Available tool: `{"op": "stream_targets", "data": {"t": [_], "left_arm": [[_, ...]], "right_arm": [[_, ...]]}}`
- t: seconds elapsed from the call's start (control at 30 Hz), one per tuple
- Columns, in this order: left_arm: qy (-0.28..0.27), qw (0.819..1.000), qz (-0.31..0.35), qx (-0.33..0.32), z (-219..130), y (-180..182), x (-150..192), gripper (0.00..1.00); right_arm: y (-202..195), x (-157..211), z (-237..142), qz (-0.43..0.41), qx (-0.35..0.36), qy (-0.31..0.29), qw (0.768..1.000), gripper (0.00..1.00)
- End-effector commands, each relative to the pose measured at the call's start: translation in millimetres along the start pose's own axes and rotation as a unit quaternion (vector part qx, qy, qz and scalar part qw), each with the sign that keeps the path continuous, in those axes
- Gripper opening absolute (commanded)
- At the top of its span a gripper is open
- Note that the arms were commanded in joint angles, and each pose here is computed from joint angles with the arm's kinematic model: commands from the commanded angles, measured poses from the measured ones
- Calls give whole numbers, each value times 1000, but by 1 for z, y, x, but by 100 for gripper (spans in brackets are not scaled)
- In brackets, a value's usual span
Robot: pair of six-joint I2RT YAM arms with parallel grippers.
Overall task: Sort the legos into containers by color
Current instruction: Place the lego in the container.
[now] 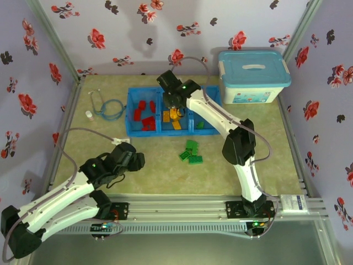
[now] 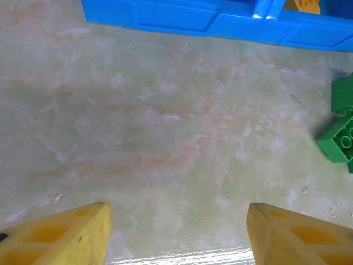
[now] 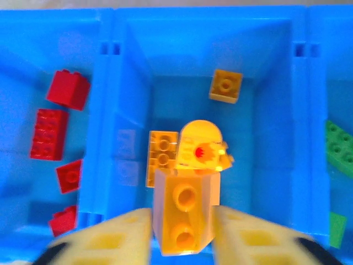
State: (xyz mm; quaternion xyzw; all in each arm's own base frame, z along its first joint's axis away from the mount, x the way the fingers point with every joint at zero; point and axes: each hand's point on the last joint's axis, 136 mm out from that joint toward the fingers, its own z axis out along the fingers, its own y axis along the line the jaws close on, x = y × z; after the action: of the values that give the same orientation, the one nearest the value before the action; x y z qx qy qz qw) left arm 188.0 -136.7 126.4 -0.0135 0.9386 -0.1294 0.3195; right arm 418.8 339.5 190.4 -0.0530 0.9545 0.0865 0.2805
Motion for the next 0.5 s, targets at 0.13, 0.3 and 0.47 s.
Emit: {"op": "stream_targets", "data": {"t": [0.13,0.3,0.47], "left_arm": [[-11,1000,-6,-1,-10,-1,-4,66],[-9,1000,-1,10,-6,-10,-1,66],[-2,999,21,28,2,-34,2,67]], "right_arm": [[3,19,15,8,-27,39,999,65],[-5,29,5,22,-37,25,999,65],[-20,40,-15,34,-38,12,999,65]]}}
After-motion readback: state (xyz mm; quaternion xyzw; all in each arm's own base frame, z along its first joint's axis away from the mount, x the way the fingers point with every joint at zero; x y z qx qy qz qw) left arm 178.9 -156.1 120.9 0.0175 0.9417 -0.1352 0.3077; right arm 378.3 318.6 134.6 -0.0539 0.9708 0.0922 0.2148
